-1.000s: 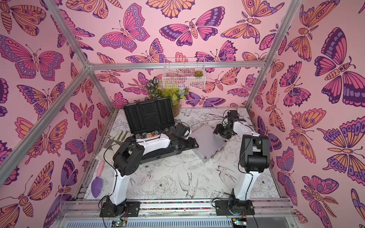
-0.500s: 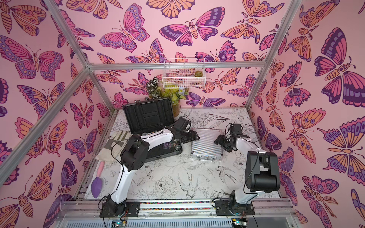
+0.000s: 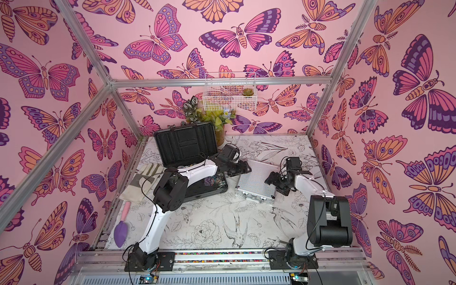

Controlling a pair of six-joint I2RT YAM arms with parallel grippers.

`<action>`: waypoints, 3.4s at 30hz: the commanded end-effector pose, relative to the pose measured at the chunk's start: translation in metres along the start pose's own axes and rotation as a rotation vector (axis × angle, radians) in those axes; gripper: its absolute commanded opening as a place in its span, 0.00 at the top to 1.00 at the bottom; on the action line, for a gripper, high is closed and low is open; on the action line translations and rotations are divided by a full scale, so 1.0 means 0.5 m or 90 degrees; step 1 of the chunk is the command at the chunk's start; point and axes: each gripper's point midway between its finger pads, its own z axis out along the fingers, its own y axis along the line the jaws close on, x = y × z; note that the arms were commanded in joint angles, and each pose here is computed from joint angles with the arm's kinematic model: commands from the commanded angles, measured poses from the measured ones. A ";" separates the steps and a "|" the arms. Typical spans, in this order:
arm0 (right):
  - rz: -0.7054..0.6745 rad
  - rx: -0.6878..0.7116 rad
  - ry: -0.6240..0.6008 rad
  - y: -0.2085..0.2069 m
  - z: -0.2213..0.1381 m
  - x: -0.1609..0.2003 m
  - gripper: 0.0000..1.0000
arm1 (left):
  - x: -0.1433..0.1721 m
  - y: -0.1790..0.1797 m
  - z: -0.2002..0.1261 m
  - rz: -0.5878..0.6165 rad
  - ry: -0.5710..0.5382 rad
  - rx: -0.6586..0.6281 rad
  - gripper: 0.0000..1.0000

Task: Open the poker set cases
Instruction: Adjust the poker set case at the center of the board, then open the fastener on the poker set case.

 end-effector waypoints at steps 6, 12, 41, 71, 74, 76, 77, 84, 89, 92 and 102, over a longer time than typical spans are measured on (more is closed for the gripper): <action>-0.063 0.069 -0.094 0.023 -0.136 0.005 0.02 | -0.059 -0.048 -0.108 0.066 -0.068 0.022 0.22; -0.393 0.065 -0.139 0.178 -0.167 0.096 0.32 | -0.036 -0.048 -0.128 0.094 -0.054 0.021 0.23; -0.967 0.127 -0.022 0.155 0.006 0.213 0.64 | 0.084 0.015 -0.121 0.105 0.049 -0.020 0.31; -0.109 -0.173 -0.140 0.076 -0.023 0.222 0.27 | 0.110 0.020 -0.084 0.012 0.083 -0.004 0.31; -0.132 -0.183 -0.138 0.085 -0.003 0.215 0.26 | 0.112 0.019 -0.081 0.008 0.086 -0.001 0.31; -0.141 -0.179 -0.141 0.084 0.008 0.210 0.26 | 0.114 0.020 -0.079 0.006 0.087 -0.002 0.31; -0.145 -0.174 -0.147 0.082 0.013 0.205 0.25 | 0.113 0.021 -0.079 0.005 0.087 -0.003 0.31; -0.145 -0.179 -0.200 0.067 0.023 0.171 0.19 | 0.116 0.029 -0.072 -0.004 0.090 -0.010 0.31; -0.212 -0.235 -0.206 0.105 0.012 0.171 0.23 | 0.119 0.036 -0.063 -0.015 0.095 -0.012 0.31; -0.225 -0.266 -0.183 0.118 0.009 0.179 0.30 | 0.124 0.040 -0.057 -0.020 0.101 -0.014 0.31; -0.186 -0.293 -0.137 0.107 0.038 0.206 0.26 | 0.142 0.030 -0.036 -0.041 0.123 0.007 0.32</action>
